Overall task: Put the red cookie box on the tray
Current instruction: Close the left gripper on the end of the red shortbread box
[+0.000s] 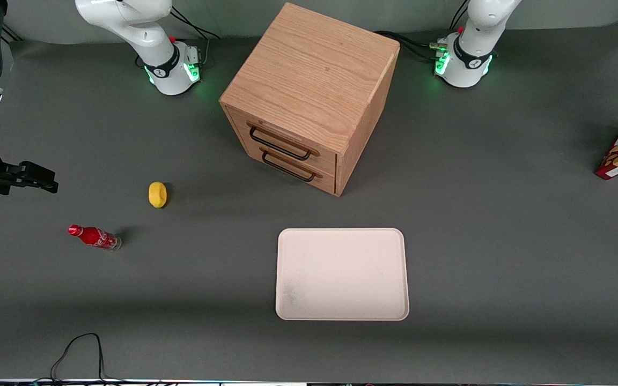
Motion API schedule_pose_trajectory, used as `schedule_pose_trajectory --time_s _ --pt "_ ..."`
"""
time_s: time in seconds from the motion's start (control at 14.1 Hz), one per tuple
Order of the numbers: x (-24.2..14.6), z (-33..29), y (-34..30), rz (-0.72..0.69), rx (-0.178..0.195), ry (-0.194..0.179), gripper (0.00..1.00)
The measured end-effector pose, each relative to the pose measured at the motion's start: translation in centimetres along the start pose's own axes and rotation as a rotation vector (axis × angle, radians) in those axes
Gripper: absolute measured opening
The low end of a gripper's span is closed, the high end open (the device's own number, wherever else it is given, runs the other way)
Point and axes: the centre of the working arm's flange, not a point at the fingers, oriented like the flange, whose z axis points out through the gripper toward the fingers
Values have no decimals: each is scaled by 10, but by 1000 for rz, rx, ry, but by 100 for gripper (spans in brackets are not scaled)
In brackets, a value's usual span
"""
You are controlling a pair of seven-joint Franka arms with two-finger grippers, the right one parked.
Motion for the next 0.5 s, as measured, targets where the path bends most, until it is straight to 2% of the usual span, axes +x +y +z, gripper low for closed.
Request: schedule_pose_trajectory --time_s 0.14,0.28,0.36,0.5 --pt "0 -1 -1 0 3 0 3" --pt "0 -16 -3 -5 26 -2 3" --pt "1 -32 -3 -13 36 -2 3" --pt "5 -81 0 -34 27 -14 3"
